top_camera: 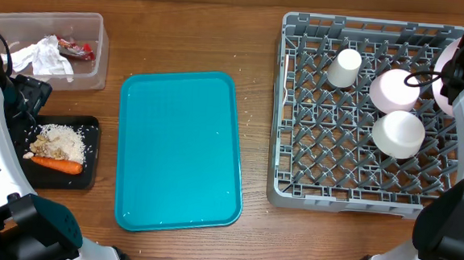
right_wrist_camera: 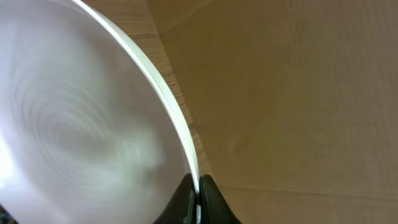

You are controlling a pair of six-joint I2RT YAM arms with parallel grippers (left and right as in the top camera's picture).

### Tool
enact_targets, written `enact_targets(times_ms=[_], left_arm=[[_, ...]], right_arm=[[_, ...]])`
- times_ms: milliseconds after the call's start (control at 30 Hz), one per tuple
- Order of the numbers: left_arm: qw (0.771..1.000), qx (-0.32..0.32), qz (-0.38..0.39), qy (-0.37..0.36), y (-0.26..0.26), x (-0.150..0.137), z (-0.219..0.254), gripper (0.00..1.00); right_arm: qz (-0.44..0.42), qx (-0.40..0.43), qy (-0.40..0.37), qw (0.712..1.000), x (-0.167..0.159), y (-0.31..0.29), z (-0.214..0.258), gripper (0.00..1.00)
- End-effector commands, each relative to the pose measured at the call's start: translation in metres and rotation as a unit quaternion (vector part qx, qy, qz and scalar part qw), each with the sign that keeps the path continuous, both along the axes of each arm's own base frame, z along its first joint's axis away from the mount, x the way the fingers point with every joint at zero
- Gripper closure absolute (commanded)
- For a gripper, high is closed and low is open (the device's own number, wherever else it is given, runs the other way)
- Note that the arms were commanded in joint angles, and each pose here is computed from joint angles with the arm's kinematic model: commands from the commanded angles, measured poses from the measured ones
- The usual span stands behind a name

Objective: Sort waste into correct bins and load items into the dishwasher rack
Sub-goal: 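Stand the white plate upright at the rack's right edge and release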

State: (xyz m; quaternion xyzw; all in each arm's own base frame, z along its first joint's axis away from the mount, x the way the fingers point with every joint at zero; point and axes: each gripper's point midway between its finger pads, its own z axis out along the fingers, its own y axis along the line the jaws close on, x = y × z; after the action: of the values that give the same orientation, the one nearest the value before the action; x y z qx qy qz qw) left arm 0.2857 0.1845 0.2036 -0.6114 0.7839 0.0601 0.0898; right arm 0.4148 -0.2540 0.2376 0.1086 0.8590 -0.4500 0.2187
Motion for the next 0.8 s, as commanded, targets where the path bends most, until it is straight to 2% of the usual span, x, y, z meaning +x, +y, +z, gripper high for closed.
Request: enact_targets(times_ms=[0,167,200,300,367,400,500,633,767], left_arm=[[1.0,0.007,0.008,0.002,0.002,0.0,0.001,0.0],[1.0,0.007,0.008,0.002,0.002,0.0,0.001,0.0],[1.0,0.007,0.008,0.002,0.002,0.0,0.001,0.0],[1.0,0.007,0.008,0.002,0.002,0.0,0.001,0.0],[1.0,0.007,0.008,0.002,0.002,0.0,0.001,0.0],[1.0,0.007,0.008,0.002,0.002,0.0,0.001,0.0],[1.0,0.007,0.008,0.002,0.002,0.0,0.001,0.0],[1.0,0.007,0.008,0.002,0.002,0.0,0.001,0.0],[1.0,0.007,0.008,0.002,0.002,0.0,0.001,0.0]], right_arm=[[0.001,0.019,-0.016,1.0,0.003,0.005,-0.006,0.96],[0.017,0.037,-0.013,0.999,0.007,0.011,-0.012,0.96],[0.023,0.047,-0.016,0.998,0.009,0.015,-0.014,0.92],[0.008,0.07,-0.054,0.996,0.013,0.022,-0.016,0.57],[-0.005,0.086,-0.074,0.993,0.014,0.029,-0.019,0.41],[-0.004,0.098,-0.078,0.992,0.015,0.035,-0.022,0.36],[0.013,0.158,-0.089,0.983,0.022,0.062,-0.036,0.28],[0.037,0.236,-0.109,0.965,0.034,0.101,-0.047,0.23],[0.065,0.335,-0.146,0.929,0.045,0.147,-0.035,0.18]])
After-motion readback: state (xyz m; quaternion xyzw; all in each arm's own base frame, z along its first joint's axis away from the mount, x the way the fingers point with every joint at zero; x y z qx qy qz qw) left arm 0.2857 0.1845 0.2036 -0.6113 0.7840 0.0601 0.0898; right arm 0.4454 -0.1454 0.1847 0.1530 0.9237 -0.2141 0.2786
